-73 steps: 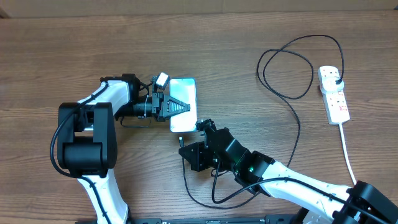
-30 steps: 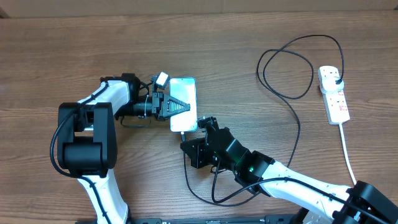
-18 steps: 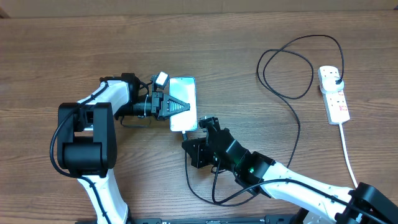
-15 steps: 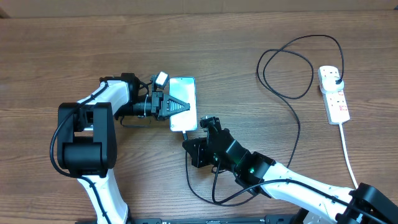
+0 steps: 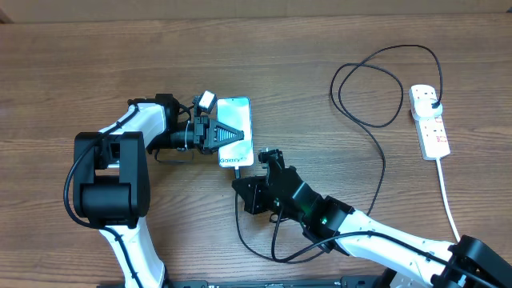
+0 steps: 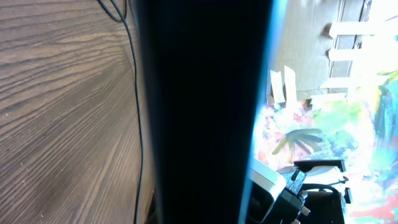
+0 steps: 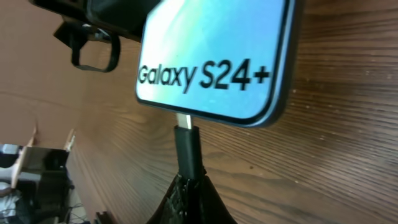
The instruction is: Plug charger to phone and switch on socket
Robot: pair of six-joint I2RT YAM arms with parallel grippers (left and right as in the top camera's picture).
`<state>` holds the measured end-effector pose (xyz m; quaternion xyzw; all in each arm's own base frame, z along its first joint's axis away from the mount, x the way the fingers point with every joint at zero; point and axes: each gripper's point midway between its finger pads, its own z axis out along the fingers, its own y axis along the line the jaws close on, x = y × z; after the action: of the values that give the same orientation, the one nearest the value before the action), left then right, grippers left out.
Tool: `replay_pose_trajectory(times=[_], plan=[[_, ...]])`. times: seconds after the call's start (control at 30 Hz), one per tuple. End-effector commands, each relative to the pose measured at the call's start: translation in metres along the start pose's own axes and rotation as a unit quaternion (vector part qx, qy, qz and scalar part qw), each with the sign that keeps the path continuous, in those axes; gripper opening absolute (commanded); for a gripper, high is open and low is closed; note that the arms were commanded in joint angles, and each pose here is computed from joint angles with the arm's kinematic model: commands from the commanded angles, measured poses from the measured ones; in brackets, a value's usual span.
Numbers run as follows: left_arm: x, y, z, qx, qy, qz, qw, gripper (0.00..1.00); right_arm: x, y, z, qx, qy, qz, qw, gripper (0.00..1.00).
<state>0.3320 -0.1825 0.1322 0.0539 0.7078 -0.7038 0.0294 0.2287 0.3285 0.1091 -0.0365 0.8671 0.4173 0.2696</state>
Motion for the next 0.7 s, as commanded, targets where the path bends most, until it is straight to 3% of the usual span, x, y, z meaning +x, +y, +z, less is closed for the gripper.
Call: replay_pose_trajectory(times=[0.0,0.67], plan=[[-0.002,-0.017,0.002,0.008,-0.001,0.024,1.000,0.04,-0.029,0.006,-0.006,0.002,-0.062,0.009,0.998,0.04],[0.009,0.001,0.009,-0.042,0.033,0.025,0.998,0.04,-0.034,0.000,-0.007,0.022,-0.077,-0.035,0.996,0.04]])
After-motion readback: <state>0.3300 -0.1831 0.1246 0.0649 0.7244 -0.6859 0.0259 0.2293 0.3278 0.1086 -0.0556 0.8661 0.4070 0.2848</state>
